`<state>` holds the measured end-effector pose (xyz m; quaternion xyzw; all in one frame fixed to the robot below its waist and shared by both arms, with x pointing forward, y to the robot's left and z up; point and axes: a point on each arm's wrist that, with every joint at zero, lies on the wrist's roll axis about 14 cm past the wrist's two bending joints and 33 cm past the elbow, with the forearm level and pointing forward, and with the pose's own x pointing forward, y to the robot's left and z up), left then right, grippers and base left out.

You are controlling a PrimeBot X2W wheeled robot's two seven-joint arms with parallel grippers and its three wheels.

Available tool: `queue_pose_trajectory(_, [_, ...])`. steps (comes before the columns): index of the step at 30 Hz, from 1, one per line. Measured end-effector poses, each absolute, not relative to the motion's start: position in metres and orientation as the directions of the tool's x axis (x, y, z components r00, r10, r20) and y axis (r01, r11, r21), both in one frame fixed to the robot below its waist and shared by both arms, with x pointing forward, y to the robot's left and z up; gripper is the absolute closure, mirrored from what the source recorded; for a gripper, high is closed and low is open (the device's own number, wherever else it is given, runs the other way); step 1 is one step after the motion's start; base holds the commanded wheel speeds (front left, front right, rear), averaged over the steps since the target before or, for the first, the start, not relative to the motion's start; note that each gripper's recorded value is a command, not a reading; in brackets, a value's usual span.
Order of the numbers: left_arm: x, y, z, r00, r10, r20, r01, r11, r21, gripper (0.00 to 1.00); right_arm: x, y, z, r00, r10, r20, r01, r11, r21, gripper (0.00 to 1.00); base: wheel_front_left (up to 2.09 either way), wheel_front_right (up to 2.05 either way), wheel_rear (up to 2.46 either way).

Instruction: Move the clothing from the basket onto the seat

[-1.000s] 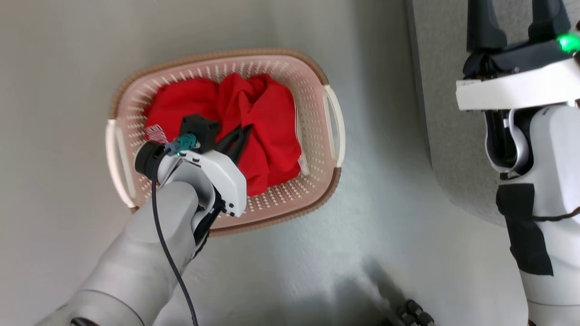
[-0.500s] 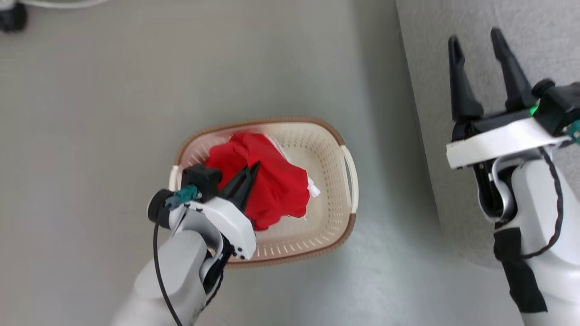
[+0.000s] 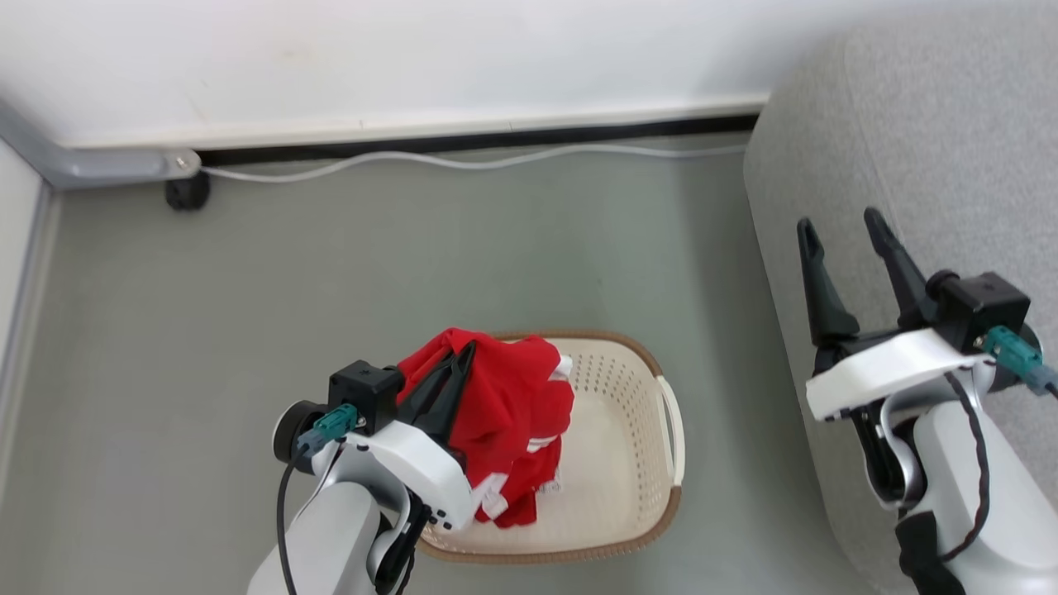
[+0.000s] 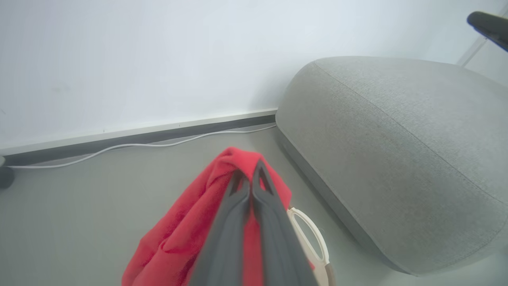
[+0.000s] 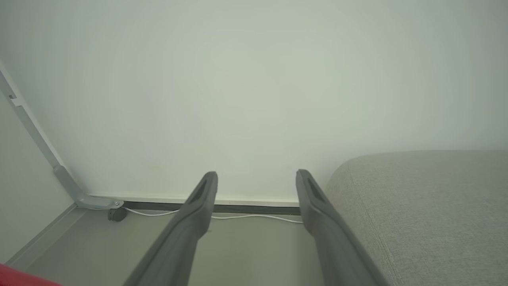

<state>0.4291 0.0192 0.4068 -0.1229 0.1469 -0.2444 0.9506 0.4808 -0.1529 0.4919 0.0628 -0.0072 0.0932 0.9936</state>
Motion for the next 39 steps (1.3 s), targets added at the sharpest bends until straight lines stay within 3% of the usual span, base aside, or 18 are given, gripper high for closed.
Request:
queue_pose_trajectory(15, [0.414, 0.030, 0.505, 0.878, -0.478, 0.039, 0.475, 0.856, -0.204, 1.00, 0.439, -0.143, 0.516, 0.978, 0.197, 0.070, -0.204, 0.970, 0.135, 0.00, 0.00, 0.00, 0.00])
queue_pose_trajectory(31, [0.422, 0.002, 0.643, 0.732, -0.545, 0.409, 0.612, 0.790, -0.044, 1.00, 0.430, -0.141, 0.505, 0.980, 0.196, 0.038, -0.200, 0.969, 0.143, 0.00, 0.00, 0.00, 0.00])
queue_pose_trajectory(39, [0.426, -0.003, 0.665, 0.700, -0.551, 0.455, 0.624, 0.781, -0.015, 1.00, 0.430, -0.136, 0.501, 0.977, 0.211, 0.026, -0.213, 0.966, 0.148, 0.00, 0.00, 0.00, 0.00])
